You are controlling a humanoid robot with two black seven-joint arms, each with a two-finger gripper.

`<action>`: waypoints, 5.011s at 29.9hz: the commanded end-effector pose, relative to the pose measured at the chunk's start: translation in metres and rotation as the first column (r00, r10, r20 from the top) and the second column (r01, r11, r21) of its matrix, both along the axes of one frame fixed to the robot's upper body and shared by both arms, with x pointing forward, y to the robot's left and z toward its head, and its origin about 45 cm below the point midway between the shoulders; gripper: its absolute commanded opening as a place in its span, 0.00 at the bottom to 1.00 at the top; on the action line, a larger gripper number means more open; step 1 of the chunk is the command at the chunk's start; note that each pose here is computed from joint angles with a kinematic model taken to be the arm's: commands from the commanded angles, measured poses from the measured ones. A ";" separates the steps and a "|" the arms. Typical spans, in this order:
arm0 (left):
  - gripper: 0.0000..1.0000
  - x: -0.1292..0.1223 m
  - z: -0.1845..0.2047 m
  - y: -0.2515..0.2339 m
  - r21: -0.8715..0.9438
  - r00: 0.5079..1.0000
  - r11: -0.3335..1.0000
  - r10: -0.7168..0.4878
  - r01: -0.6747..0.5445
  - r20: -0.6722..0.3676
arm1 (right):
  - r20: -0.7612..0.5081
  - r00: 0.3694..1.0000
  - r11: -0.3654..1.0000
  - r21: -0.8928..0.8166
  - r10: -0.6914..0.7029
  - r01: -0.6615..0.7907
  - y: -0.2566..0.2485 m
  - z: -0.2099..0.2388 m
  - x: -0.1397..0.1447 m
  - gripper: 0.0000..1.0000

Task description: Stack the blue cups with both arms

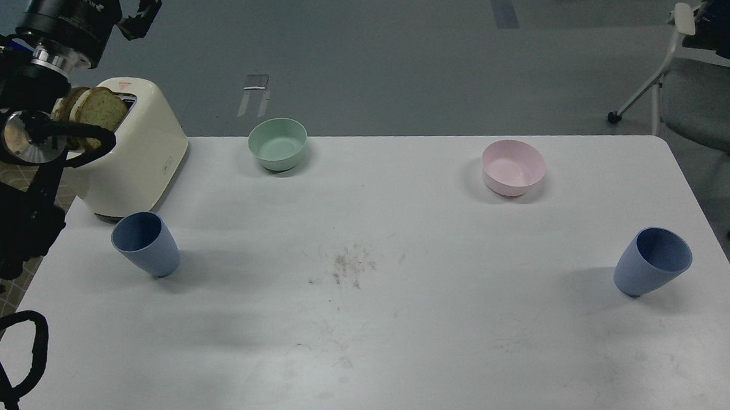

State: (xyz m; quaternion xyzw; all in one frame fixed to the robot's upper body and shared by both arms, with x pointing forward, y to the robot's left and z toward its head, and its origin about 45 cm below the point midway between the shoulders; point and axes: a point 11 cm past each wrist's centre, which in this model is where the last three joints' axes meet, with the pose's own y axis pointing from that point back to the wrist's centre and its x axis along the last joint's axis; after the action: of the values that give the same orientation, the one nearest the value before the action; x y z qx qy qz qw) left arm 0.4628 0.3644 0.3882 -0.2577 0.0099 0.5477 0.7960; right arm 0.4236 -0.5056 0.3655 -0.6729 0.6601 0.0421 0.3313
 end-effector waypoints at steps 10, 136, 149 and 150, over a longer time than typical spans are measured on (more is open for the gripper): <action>0.97 -0.066 -0.028 -0.017 0.629 0.998 0.776 -0.068 0.042 0.017 | -0.016 0.999 0.999 0.020 -0.041 0.041 -0.015 -0.014 -0.013 1.00; 0.43 -0.082 -0.198 -0.228 0.847 0.783 -0.526 -0.559 -0.081 -0.272 | -0.036 0.986 0.986 0.031 -0.160 0.161 -0.059 -0.037 -0.058 1.00; 0.81 -0.054 -0.135 -0.209 0.970 0.865 -0.240 -0.495 -0.047 -0.080 | -0.043 0.989 0.989 -0.054 -0.143 0.140 -0.056 -0.032 -0.071 1.00; 0.85 -0.048 -0.118 -0.205 0.992 0.885 -0.122 -0.465 -0.027 -0.033 | -0.051 0.990 0.988 -0.090 -0.132 0.127 -0.053 -0.032 -0.075 1.00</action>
State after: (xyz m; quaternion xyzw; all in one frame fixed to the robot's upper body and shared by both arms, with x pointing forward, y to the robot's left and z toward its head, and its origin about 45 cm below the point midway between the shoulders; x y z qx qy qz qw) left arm 0.4036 0.1517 0.2394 0.3867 -0.5212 0.0978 0.7545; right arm 0.3553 -0.5656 0.3328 -0.6230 0.7170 0.0222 0.3118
